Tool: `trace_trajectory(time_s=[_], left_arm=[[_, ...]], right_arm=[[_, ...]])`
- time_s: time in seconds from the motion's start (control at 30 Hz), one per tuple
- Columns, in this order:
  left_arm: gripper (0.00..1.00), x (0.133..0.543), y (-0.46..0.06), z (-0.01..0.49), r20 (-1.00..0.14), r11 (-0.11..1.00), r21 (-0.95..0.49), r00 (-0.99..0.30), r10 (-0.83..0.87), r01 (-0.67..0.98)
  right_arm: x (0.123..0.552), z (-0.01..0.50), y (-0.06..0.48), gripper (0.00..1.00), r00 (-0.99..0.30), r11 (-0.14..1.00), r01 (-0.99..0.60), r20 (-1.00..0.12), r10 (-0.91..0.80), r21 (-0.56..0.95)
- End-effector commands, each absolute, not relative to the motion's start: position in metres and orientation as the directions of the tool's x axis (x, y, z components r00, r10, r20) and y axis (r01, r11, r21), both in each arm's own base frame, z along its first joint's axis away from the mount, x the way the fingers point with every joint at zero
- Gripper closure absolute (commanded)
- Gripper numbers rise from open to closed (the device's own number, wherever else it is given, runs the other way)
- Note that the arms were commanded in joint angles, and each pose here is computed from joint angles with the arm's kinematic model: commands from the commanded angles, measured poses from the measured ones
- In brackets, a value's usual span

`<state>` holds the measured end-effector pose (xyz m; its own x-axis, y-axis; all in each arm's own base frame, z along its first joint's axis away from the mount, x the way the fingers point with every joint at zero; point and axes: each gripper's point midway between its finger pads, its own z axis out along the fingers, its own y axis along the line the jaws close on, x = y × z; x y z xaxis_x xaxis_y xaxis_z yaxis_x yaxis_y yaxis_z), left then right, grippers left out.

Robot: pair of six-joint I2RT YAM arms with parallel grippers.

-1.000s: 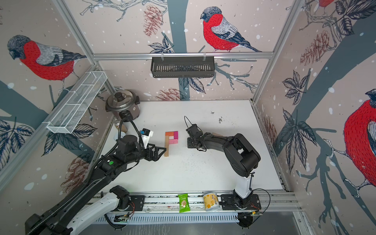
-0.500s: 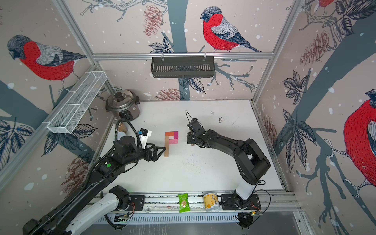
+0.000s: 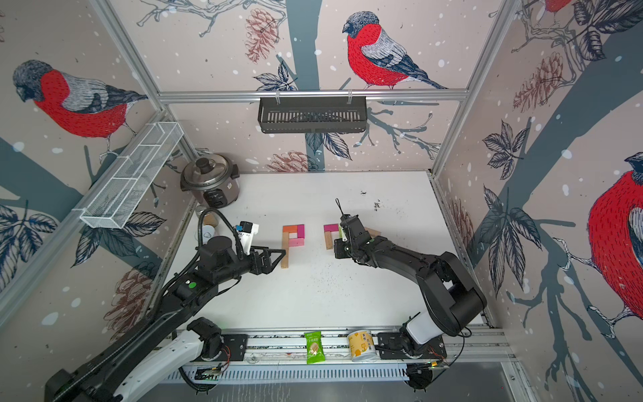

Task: Assemble the letter p with building blocks
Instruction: Assemble the building block at the center of the board.

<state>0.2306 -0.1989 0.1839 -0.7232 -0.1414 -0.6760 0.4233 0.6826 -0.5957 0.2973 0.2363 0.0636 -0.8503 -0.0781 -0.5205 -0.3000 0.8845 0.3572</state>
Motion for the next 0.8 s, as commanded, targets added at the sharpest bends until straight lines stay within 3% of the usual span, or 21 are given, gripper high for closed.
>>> trace_trajectory(time_s=[0.0,0.1,0.27,0.53,0.77], left_arm=[[0.06,0.238,-0.221,0.196,-0.678,0.623,-0.634,-0.717,-0.162,0.458],[0.07,0.244,-0.240,0.186,-0.658,0.635,-0.630,-0.742,-0.129,0.448],[0.07,0.263,-0.258,0.174,-0.600,0.662,-0.630,-0.796,-0.081,0.407],[0.05,0.299,-0.283,0.203,-0.599,0.655,-0.612,-0.801,-0.018,0.443],[0.05,0.313,-0.266,0.194,-0.604,0.638,-0.631,-0.796,-0.047,0.441]], right_arm=[[0.298,0.068,0.246,0.86,-0.824,0.845,-0.358,-0.560,-0.085,0.398],[0.296,0.058,0.243,0.92,-0.830,0.844,-0.350,-0.552,-0.078,0.408],[0.293,0.049,0.247,0.92,-0.843,0.806,-0.345,-0.537,-0.040,0.481],[0.296,0.040,0.254,0.92,-0.842,0.788,-0.356,-0.539,-0.037,0.502],[0.299,0.036,0.254,0.91,-0.838,0.795,-0.355,-0.544,-0.038,0.491]])
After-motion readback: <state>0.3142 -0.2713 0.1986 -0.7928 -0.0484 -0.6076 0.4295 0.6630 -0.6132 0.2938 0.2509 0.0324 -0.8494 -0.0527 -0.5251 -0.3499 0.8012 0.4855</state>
